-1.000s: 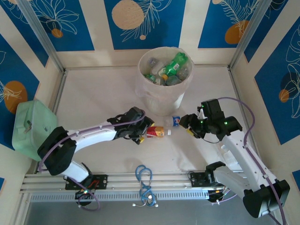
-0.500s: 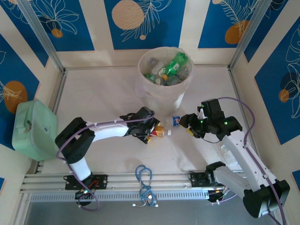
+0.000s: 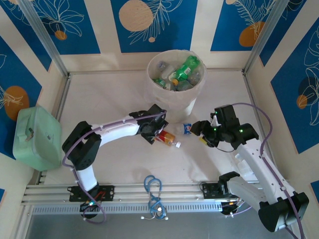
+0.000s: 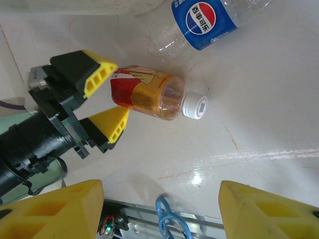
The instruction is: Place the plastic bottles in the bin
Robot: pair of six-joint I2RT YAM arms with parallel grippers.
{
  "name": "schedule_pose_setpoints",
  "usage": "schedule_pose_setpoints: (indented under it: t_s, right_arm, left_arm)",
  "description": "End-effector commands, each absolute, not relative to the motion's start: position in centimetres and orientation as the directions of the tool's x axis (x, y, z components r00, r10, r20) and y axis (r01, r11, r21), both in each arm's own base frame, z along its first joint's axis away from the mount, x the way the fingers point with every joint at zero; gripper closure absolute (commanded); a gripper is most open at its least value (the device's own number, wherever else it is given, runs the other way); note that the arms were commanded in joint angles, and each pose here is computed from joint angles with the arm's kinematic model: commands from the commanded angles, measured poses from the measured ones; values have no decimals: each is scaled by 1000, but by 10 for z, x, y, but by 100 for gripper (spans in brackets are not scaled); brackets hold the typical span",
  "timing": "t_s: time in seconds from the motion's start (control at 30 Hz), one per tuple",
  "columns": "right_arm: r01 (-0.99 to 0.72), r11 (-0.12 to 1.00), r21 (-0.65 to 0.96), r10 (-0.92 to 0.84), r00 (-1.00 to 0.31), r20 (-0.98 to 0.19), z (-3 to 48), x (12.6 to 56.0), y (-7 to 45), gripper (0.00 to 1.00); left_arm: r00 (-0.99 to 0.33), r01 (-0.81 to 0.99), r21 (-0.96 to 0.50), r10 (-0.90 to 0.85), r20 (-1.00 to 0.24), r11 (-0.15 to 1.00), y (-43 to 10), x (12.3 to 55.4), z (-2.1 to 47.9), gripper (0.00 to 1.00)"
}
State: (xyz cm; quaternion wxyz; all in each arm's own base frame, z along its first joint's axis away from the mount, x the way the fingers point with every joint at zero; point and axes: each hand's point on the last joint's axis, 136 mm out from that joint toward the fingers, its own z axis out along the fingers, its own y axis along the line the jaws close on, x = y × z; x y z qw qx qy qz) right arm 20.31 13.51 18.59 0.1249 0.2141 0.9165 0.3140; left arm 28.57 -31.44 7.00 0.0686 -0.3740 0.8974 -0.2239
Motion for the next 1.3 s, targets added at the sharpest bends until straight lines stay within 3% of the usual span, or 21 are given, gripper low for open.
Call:
schedule_pose_setpoints:
  t_s: [0.0,0.43,0.87,1.27]
  right_arm:
    - [285,720,632,459,-880,-126,200,201,134,37]
    - [286,729,622,464,-874,-141,202,202,131,40]
    - [284,739,611,455,-879,-142,200,204,131,34]
    - [338,778,529,463,-878,-119,184,197,130,31]
  left_arm:
    - [-688,-705,-267,-725,35,657,-285,262,35,18]
    - [-711,-693,-259,-698,88,673,-299,259,26,21]
    - [-736,-665,-299,-668,108,684,-285,235,50,14]
    - [-819,-571,-321,-549,165,755,-276,204,49,20]
